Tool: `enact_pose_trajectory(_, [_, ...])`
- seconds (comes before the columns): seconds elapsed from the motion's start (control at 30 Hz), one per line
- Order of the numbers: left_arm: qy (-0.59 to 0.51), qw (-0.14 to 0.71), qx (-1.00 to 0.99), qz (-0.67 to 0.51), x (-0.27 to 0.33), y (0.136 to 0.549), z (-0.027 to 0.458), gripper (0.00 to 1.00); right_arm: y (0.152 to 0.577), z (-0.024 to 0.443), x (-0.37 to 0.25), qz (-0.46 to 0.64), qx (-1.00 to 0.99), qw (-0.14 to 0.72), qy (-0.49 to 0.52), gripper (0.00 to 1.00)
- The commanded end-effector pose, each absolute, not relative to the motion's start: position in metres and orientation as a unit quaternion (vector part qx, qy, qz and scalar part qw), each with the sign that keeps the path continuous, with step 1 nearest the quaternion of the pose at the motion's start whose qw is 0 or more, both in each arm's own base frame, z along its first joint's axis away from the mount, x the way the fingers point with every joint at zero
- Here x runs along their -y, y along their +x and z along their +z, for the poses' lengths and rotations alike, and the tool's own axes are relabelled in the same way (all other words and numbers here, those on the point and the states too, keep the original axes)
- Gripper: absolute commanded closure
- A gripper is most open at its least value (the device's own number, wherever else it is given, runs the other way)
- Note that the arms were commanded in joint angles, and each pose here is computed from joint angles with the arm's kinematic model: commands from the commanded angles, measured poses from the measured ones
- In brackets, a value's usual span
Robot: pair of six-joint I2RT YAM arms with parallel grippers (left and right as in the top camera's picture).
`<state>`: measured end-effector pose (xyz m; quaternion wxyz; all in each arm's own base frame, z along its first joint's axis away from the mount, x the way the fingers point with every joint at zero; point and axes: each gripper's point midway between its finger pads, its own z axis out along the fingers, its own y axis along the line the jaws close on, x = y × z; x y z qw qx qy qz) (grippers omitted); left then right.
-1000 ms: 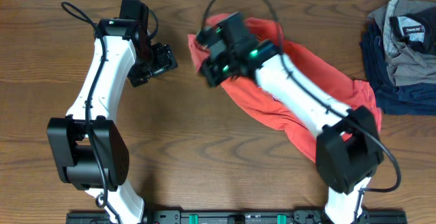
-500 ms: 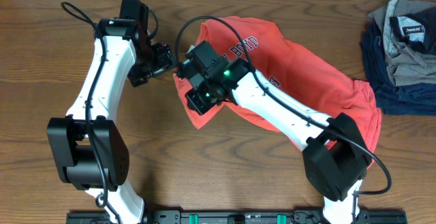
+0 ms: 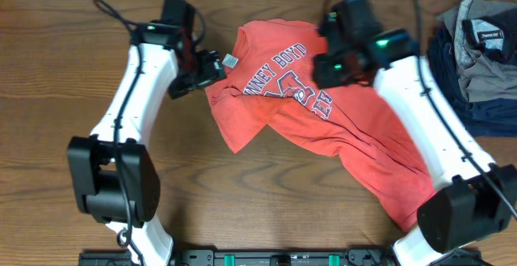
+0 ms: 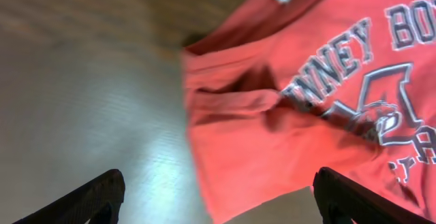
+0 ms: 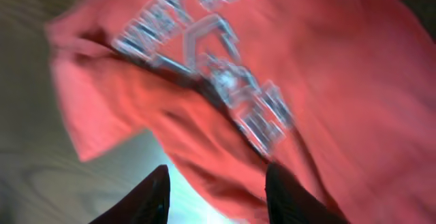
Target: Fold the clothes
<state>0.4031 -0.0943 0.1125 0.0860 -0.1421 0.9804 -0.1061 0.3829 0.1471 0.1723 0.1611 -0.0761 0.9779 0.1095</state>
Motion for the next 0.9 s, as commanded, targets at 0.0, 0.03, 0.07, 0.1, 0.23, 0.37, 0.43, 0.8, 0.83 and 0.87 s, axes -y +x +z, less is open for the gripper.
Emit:
enact_pose_trajectory(0.0, [-0.123, 0.05, -0.987, -0.092, 0.104, 0.398, 0.076, 0.09, 0.379, 0.168, -0.123, 0.099, -0.984, 0.139, -0.041, 0.57])
enact_pose_trajectory(0.03, [-0.114, 0.045, -0.988, -0.09, 0.107, 0.399, 0.068, 0.09, 0.376, 0.167, -0.116, 0.095, -0.986, 0.13, -0.034, 0.58])
enact_pose_trajectory(0.07, [-0.107, 0.042, -0.989, -0.089, 0.109, 0.4, 0.061, 0.09, 0.374, 0.166, -0.112, 0.094, -0.987, 0.124, -0.029, 0.59])
enact_pose_trajectory(0.1, [-0.102, 0.038, -0.99, -0.087, 0.112, 0.401, 0.053, 0.09, 0.373, 0.165, -0.109, 0.092, -0.988, 0.121, -0.026, 0.59])
enact_pose_trajectory(0.23, [-0.094, 0.022, -0.992, -0.086, 0.121, 0.403, 0.027, 0.09, 0.37, 0.164, -0.104, 0.09, -0.989, 0.113, -0.019, 0.59])
enact_pose_trajectory(0.37, [-0.062, 0.017, -0.992, -0.112, 0.138, 0.402, 0.022, 0.11, 0.37, 0.164, -0.104, 0.09, -0.989, 0.113, -0.015, 0.59])
enact_pose_trajectory(0.43, [-0.055, 0.021, -0.992, -0.113, 0.142, 0.403, 0.023, 0.11, 0.371, 0.164, -0.104, 0.091, -0.989, 0.114, -0.012, 0.59])
enact_pose_trajectory(0.8, [-0.048, 0.017, -0.992, -0.113, 0.148, 0.398, 0.025, 0.32, 0.373, 0.165, -0.105, 0.092, -0.989, 0.117, -0.006, 0.59])
enact_pose_trajectory(0.83, [-0.048, 0.019, -0.992, -0.113, 0.148, 0.398, 0.026, 0.33, 0.373, 0.165, -0.104, 0.091, -0.989, 0.117, -0.006, 0.59])
enact_pose_trajectory(0.87, [-0.048, 0.021, -0.992, -0.114, 0.148, 0.399, 0.029, 0.32, 0.373, 0.165, -0.104, 0.09, -0.989, 0.118, -0.006, 0.59])
